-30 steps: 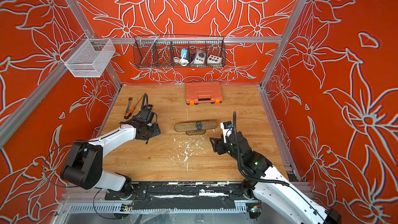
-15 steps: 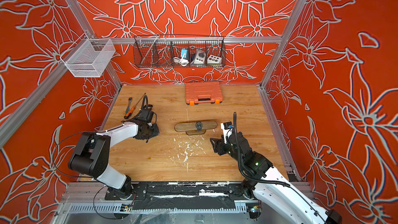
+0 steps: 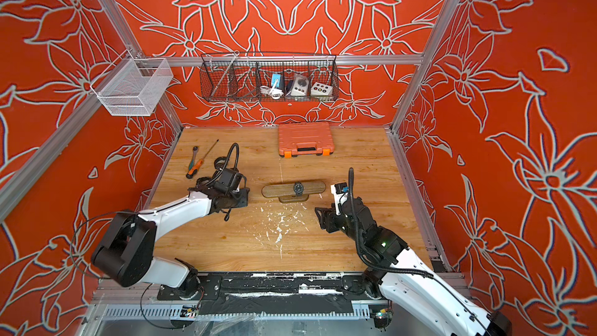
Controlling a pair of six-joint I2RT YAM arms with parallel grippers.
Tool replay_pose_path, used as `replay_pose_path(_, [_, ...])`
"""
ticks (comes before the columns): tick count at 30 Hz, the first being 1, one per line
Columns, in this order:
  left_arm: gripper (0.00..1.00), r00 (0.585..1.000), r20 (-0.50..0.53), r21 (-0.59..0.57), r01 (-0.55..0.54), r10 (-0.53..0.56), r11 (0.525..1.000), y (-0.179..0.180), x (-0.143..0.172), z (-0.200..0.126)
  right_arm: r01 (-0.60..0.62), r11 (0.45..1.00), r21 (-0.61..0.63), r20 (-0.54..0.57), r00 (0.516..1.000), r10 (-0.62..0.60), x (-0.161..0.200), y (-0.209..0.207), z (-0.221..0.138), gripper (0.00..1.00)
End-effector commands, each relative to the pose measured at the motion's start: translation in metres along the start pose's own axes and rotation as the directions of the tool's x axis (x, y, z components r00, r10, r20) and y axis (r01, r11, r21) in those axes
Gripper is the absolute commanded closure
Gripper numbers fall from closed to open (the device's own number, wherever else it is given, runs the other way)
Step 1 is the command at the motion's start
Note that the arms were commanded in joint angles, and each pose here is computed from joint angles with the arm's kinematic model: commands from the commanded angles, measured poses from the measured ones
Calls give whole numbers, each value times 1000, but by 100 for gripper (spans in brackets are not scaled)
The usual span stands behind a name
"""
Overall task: Place watch on stand
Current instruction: Pick up the watch at the center of the board.
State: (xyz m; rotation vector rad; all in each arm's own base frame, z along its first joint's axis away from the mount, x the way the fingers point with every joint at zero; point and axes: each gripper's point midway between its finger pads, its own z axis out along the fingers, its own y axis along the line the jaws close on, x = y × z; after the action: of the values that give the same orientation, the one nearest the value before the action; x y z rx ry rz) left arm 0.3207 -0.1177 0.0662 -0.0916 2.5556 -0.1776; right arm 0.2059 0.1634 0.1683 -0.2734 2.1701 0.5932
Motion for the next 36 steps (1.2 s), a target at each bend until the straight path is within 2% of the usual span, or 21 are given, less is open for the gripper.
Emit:
replay_pose_path(1, [92,979,173,11,-107,104,994,-13,-25,-25,-36,999,-20,34,999,36,-14,6,-7,29])
replay_pose_path(6, [94,925,314,42,-238,213,970,-45,-36,-68,-128,992,11,54,990,127,-25,3,-18,31])
replay_pose_path(11, [95,834,451,58,-384,319,922,-88,-48,-117,-230,970,-84,128,963,239,-48,17,-34,31])
replay_pose_path(14, [96,749,545,117,-514,378,850,-126,-45,-144,-287,945,-156,145,940,309,-59,28,-41,33])
replay_pose_path(18, [97,702,567,163,-608,431,777,-159,-35,-155,-356,905,-233,132,911,391,-67,40,-44,37])
replay_pose_path(21, [97,622,645,170,-684,445,710,-186,-24,-170,-401,871,-283,114,888,446,-68,47,-45,38])
replay_pose_path(23, [97,600,681,188,-696,419,693,-197,-20,-177,-437,845,-308,96,870,484,-68,50,-47,38])
replay_pose_path(26, [97,571,709,186,-717,414,672,-213,-17,-181,-518,777,-357,69,815,575,-72,56,-53,39])
replay_pose_path(28, [97,543,728,173,-736,418,655,-224,-13,-183,-588,718,-373,55,758,650,-73,54,-56,38])
replay_pose_path(31, [97,532,749,182,-738,395,650,-236,-14,-187,-660,648,-379,44,687,726,-71,48,-58,39])
replay_pose_path(36, [97,529,766,200,-736,365,647,-255,-15,-191,-722,554,-415,29,598,801,-70,45,-55,39])
